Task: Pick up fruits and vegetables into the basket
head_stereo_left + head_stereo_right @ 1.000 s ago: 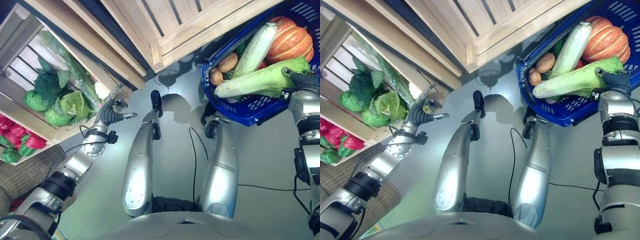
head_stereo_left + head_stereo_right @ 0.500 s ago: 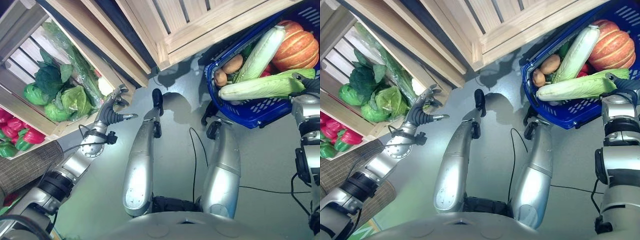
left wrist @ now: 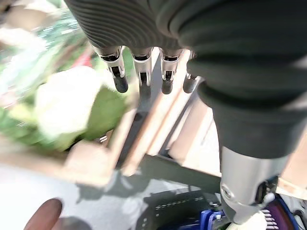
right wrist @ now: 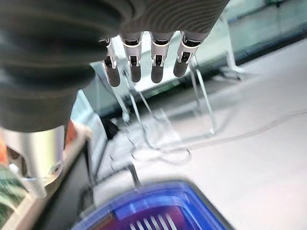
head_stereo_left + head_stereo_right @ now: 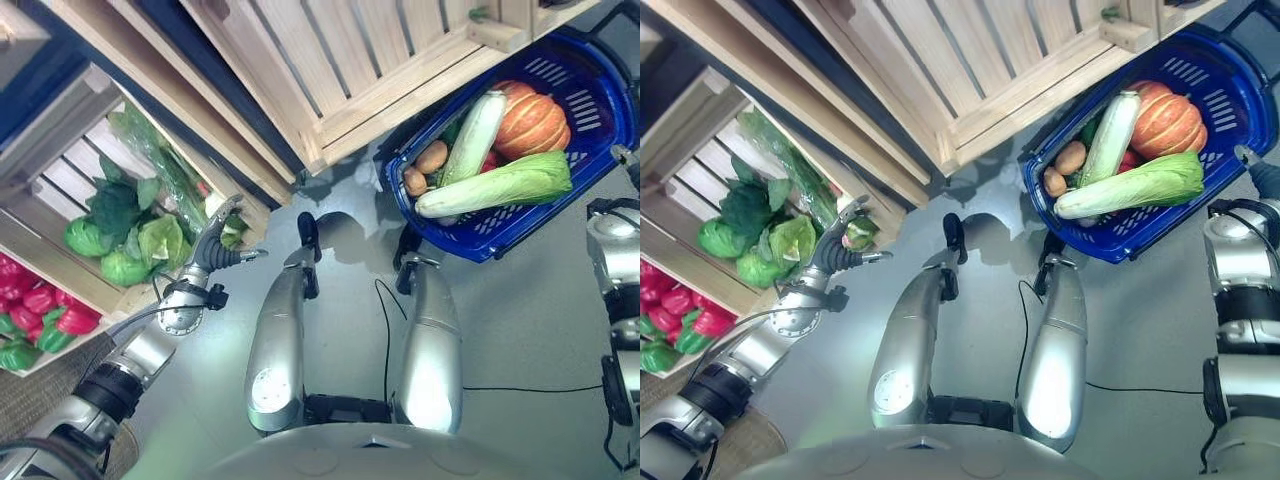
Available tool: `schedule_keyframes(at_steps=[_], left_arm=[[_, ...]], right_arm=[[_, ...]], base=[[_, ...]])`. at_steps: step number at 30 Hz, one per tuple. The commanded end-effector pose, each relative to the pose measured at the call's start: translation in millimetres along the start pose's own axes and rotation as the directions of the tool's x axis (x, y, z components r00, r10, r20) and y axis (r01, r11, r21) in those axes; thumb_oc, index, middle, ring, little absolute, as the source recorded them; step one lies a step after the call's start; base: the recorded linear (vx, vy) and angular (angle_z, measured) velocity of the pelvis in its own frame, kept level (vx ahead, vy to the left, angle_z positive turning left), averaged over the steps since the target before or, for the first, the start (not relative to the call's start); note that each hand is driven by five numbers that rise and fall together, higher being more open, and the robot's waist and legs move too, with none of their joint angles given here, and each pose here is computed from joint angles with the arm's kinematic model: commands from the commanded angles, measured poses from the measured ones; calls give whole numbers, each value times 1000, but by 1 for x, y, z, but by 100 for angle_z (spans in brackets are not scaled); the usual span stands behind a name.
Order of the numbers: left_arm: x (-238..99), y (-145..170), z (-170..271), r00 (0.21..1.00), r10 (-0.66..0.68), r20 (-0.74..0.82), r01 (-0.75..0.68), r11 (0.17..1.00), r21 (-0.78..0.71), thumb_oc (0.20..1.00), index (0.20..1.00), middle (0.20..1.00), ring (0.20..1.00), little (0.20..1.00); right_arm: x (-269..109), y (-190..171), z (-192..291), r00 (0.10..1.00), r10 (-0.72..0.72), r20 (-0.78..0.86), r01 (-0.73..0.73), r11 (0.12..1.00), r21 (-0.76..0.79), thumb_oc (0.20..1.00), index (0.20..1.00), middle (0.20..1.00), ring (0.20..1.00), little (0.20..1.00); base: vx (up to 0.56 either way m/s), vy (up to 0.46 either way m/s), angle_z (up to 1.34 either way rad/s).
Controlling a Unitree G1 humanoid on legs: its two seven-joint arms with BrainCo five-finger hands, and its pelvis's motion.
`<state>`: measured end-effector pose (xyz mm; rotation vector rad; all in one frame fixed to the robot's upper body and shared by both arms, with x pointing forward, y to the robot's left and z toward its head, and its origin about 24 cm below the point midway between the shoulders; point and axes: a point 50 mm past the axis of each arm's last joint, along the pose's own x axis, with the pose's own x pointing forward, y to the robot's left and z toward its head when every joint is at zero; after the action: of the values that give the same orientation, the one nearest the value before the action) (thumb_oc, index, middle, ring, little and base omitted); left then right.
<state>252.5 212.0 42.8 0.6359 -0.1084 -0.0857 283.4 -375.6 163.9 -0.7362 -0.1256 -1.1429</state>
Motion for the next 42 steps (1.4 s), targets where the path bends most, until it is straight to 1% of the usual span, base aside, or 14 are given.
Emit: schedule_keyframes(at_steps=[1,9,15,16,17,20,22,23,24,26,28,31,35,42], left_arm=[[-13,-10,-5,1000,-22,8,22,1000,-15,1000,1000,1000,1000,1000],[-20,-12,-24,997,-52,-65,54,998,18,1000,1000,1000,1000,1000],[-35,-24,-45,980,-96,-173,94,995,-21,1000,1000,1000,1000,1000],[-45,-33,-55,962,-148,-230,140,989,-51,1000,1000,1000,1000,1000],[-49,-37,-59,952,-174,-251,162,984,-68,1000,1000,1000,1000,1000],[-65,-54,-74,912,-248,-327,223,968,-114,1000,1000,1000,1000,1000],[-71,-60,-79,893,-271,-359,233,962,-145,1000,1000,1000,1000,1000],[-78,-67,-87,860,-306,-409,252,950,-183,1000,1000,1000,1000,1000],[-80,-69,-89,851,-314,-422,255,948,-191,1000,1000,1000,1000,1000],[-87,-77,-98,815,-338,-471,261,939,-223,1000,1000,1000,1000,1000],[-95,-83,-109,764,-363,-533,252,929,-271,1000,1000,1000,1000,1000],[-104,-92,-118,701,-396,-593,235,914,-332,1000,1000,1000,1000,1000],[-119,-109,-125,614,-470,-634,225,874,-431,1000,1000,1000,1000,1000],[-150,-133,-135,406,-584,-703,88,790,-606,1000,1000,1000,1000,1000]], right_arm=[[9,-28,15,976,-133,174,140,990,-29,1000,1000,1000,1000,1000],[-32,-14,19,947,-25,321,26,1000,1,1000,1000,1000,1000,1000],[-67,2,7,919,160,361,-168,986,-10,1000,1000,1000,1000,1000],[-86,13,-2,889,299,346,-315,949,-9,1000,1000,1000,1000,1000],[-94,16,-7,872,350,341,-366,930,-20,1000,1000,1000,1000,1000],[-135,39,-29,746,618,247,-628,777,-46,1000,1000,1000,1000,1000],[-151,47,-40,678,716,165,-727,686,11,1000,1000,1000,1000,1000],[-173,57,-55,556,829,63,-830,549,99,1000,1000,1000,1000,1000],[-179,59,-59,534,844,51,-843,527,104,1000,1000,1000,1000,1000],[-205,69,-76,400,915,-45,-906,402,131,1000,1000,1000,1000,1000],[-244,77,-97,214,962,-168,-935,252,249,1000,1000,1000,1000,1000],[-282,77,-123,44,952,-304,-926,154,346,1000,1000,1000,1000,1000],[-321,67,-154,-117,891,-439,-901,91,424,1000,1000,1000,1000,1000],[-360,33,-197,-335,706,-625,-764,185,618,1000,1000,1000,1000,1000]], base=[[27,49,-9],[55,24,-9],[94,41,-7],[112,54,-6],[179,87,-8],[85,81,-9],[59,61,-1],[50,38,1],[35,54,2],[17,54,2],[29,66,4],[11,68,2],[13,96,3],[10,88,6]])
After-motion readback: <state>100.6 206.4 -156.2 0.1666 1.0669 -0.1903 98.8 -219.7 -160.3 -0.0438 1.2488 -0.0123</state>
